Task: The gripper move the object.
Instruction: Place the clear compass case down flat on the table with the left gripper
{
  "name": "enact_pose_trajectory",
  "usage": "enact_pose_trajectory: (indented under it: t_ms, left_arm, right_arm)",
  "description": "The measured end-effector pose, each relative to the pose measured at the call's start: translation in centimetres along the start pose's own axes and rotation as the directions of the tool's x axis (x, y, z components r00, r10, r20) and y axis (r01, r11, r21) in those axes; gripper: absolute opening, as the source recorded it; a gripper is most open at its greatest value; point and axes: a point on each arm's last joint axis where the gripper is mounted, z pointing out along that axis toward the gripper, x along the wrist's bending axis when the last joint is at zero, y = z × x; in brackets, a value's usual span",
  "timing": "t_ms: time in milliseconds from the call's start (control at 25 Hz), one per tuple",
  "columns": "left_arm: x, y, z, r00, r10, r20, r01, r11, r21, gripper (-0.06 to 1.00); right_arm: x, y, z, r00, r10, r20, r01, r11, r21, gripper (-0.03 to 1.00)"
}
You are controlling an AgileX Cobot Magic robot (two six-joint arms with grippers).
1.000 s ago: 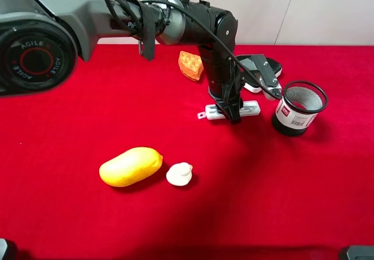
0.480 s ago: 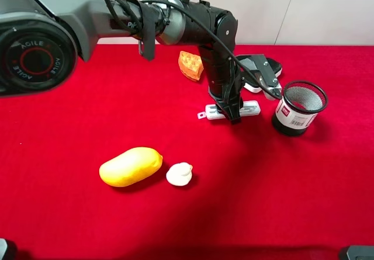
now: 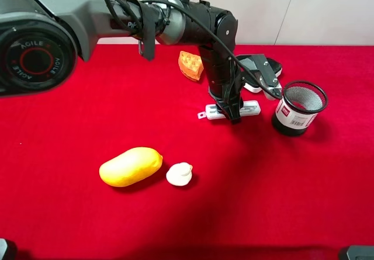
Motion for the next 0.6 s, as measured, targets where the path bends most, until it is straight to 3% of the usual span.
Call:
enact_pose_trajectory:
  t_ms: [600]
  left_arm:
    - [0.03,0.04,0.0,1.0,0.02,-0.003,-0.02,1.0,-0.004,0.44]
  right_arm:
    - [0.0,-0.01,0.0,1.0,0.0,0.0,0.0,1.0,0.001,0.69]
